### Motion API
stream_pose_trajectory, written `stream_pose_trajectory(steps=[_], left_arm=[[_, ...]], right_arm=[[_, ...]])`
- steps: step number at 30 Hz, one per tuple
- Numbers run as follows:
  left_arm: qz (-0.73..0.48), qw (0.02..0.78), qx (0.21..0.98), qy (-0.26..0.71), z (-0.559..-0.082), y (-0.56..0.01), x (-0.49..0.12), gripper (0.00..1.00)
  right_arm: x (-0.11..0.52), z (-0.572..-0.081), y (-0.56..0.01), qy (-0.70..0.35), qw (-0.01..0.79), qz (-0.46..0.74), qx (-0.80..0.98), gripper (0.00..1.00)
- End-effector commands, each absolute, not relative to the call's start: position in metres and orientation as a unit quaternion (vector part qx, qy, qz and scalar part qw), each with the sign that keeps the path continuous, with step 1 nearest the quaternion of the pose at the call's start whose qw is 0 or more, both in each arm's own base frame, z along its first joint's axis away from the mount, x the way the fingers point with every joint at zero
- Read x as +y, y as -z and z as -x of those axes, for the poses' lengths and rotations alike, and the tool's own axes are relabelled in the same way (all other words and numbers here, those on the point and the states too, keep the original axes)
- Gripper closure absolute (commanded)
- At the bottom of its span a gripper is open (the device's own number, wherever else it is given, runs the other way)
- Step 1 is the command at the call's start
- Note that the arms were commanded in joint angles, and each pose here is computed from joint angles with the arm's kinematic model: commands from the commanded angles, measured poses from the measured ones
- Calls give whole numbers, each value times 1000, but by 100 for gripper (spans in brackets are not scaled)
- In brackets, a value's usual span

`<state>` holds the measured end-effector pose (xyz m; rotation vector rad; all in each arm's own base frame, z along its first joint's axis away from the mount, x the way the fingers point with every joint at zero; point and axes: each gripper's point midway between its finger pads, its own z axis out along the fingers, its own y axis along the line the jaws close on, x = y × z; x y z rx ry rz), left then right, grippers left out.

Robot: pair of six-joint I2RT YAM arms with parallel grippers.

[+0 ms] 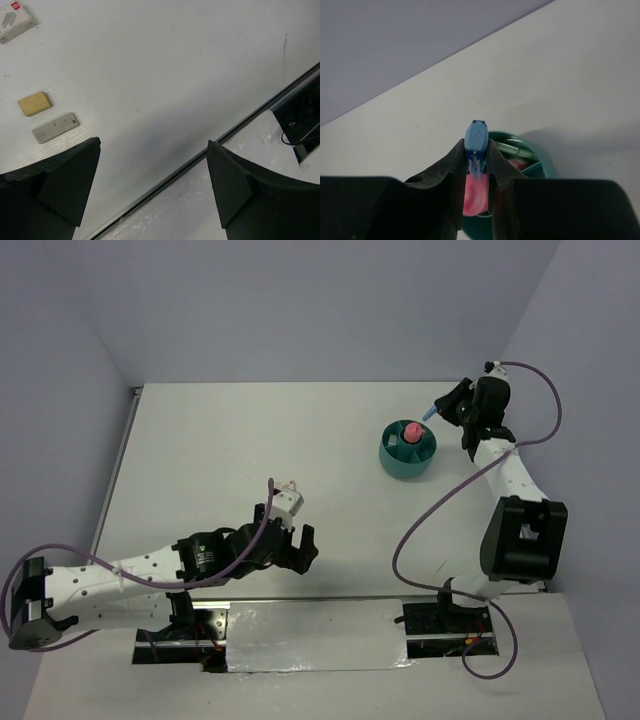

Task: Sort the stationery into containers
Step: Place the stationery in the storage box.

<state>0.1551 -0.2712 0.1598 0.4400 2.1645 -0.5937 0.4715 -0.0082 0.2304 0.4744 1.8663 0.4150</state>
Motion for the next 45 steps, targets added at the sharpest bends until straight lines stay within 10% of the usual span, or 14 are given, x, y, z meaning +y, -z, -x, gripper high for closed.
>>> stream_pose_trajectory(steps=[1,24,45], left_arm=[[-177,401,862,255,-142,-157,-262,1],[-152,426,864,221,-148,-156,-232,1],[-150,429,868,201,-148,-143,-219,1]], right_arm=[[-22,-496,-262,-167,587,-204,766,100],[1,-518,-184,-169,504,-141,835,91],[4,-510,-205,-162,517,-141,829,53]])
